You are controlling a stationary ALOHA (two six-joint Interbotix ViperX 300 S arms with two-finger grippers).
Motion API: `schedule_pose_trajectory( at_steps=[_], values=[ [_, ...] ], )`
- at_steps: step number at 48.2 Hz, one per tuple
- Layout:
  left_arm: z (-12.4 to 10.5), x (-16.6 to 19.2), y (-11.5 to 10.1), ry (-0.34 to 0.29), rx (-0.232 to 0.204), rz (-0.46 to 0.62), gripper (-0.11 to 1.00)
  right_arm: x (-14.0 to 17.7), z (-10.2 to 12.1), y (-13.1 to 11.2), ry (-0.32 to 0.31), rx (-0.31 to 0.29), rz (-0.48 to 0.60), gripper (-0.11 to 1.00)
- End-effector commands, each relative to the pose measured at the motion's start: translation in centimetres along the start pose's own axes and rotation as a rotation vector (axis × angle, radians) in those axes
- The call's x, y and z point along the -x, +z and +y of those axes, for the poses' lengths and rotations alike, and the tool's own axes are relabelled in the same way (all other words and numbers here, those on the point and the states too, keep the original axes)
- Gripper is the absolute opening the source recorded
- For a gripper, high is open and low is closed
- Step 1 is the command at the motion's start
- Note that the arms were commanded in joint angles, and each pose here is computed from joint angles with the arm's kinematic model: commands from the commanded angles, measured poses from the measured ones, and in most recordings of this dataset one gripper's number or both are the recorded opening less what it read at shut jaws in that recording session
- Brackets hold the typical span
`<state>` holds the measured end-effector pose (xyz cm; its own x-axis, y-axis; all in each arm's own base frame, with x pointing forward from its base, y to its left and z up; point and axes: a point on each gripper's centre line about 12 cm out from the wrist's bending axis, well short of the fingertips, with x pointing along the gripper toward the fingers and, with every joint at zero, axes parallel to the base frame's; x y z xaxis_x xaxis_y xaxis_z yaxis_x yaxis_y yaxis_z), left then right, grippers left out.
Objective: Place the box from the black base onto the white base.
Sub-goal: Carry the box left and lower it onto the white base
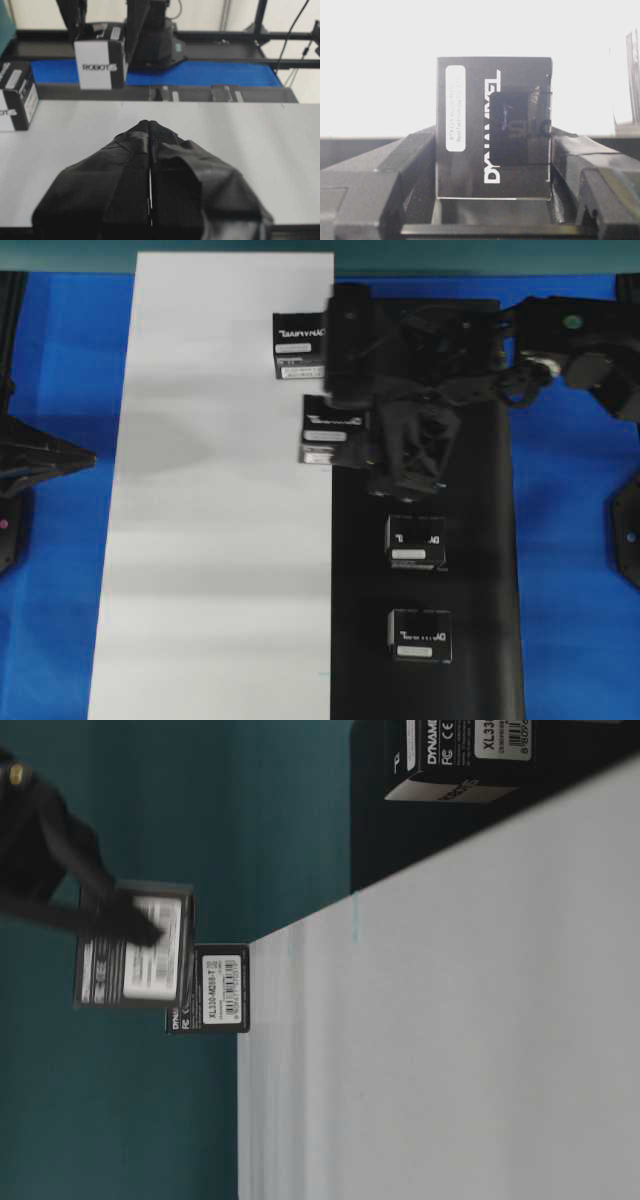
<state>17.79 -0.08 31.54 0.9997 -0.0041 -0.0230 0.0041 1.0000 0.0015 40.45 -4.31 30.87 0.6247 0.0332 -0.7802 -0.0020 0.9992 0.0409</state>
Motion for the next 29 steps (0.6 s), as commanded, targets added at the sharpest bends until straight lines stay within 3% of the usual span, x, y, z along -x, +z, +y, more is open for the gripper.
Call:
schedule_pose_trajectory(
  at_steps=[1,29],
  values=[
    [0.0,-0.1,1.1,-0.002,0.0,-0.028,-0.06,-0.8,0.2,0.7,0.005,-0.009,-0.003,0.58],
    [0.0,-0.1,0.9,-0.001,-0.002,-0.015,-0.06,-3.9,-0.5,0.2,0.0,-0.023,0.048,0.58]
  ],
)
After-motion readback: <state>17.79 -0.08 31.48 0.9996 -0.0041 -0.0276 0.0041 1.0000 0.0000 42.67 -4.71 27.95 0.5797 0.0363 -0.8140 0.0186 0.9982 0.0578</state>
